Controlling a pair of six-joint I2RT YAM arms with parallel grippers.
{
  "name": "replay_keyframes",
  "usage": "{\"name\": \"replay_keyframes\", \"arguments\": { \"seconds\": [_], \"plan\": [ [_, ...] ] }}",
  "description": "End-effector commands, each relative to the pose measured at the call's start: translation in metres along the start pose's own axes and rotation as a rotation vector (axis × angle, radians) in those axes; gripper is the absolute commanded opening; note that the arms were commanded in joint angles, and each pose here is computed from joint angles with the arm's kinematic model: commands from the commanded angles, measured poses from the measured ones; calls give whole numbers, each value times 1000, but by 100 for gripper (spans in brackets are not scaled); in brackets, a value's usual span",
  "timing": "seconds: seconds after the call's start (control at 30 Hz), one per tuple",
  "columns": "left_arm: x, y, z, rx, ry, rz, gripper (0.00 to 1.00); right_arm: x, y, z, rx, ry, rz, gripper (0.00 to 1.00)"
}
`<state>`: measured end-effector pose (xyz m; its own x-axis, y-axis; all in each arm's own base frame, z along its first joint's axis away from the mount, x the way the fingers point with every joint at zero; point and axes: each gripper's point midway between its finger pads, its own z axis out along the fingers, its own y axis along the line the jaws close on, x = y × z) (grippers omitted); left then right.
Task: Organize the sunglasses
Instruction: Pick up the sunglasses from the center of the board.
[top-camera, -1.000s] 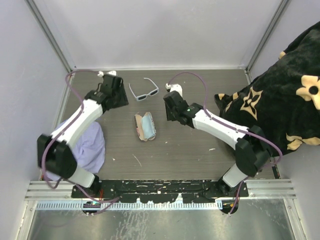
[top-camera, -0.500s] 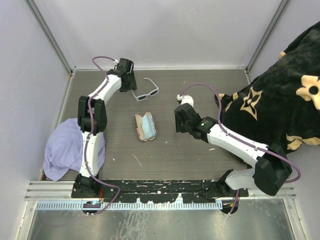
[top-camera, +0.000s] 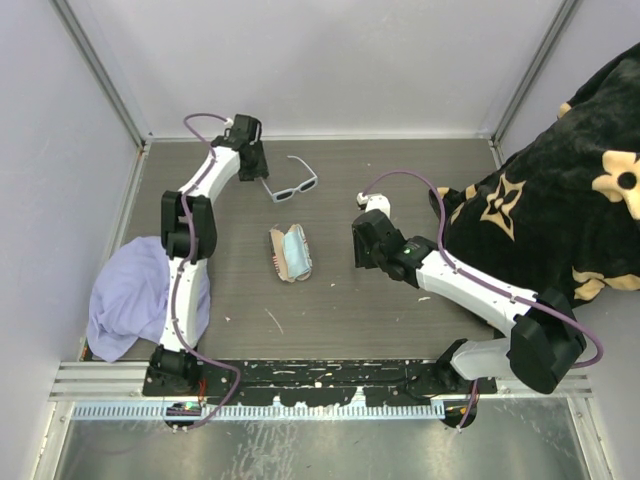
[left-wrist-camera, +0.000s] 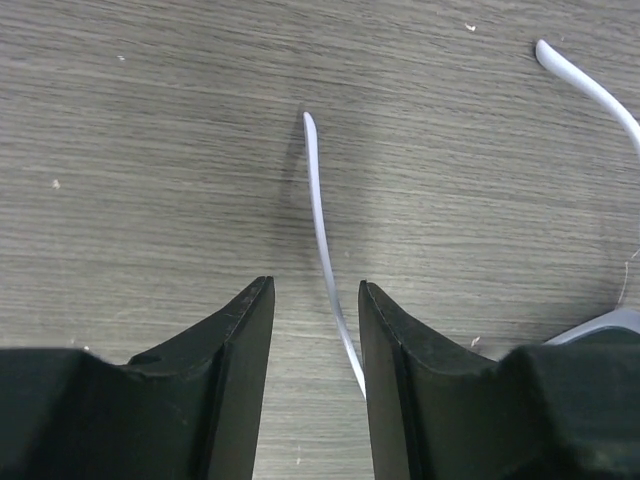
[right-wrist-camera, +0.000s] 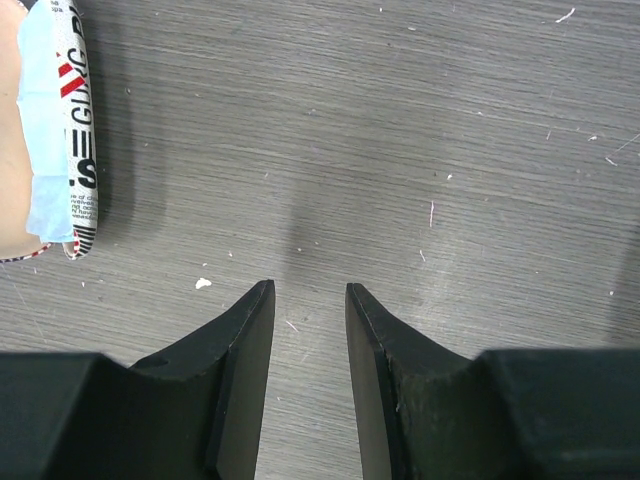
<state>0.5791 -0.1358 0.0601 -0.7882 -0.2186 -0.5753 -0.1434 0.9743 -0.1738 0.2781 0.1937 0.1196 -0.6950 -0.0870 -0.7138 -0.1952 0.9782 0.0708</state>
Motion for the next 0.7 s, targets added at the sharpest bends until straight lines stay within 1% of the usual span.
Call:
{"name": "replay_keyframes", "arguments": {
  "seconds": [0.0,0.1,0.23,0.4,0.6,0.67],
  "plan": [
    [-8,-8,0,36,-8,3,40,-17,5,-5,-27,-60,47,41],
    [-6,-9,3,43,1,-1,37,-15,5,-5,-26,-57,50,41],
    [-4,-11,2,50,9,-19,29,-14,5,-5,-26,-54,55,41],
    [-7,-17,-13,79,-5,-84,21,-17,6,-7,-35,-64,73,41],
    [-8,-22,-31,102,-15,-189,1,-21,6,-11,-40,-79,88,41],
    [-8,-25,-38,116,-17,-219,0,-23,5,-14,-40,-90,92,41]
  ]
}}
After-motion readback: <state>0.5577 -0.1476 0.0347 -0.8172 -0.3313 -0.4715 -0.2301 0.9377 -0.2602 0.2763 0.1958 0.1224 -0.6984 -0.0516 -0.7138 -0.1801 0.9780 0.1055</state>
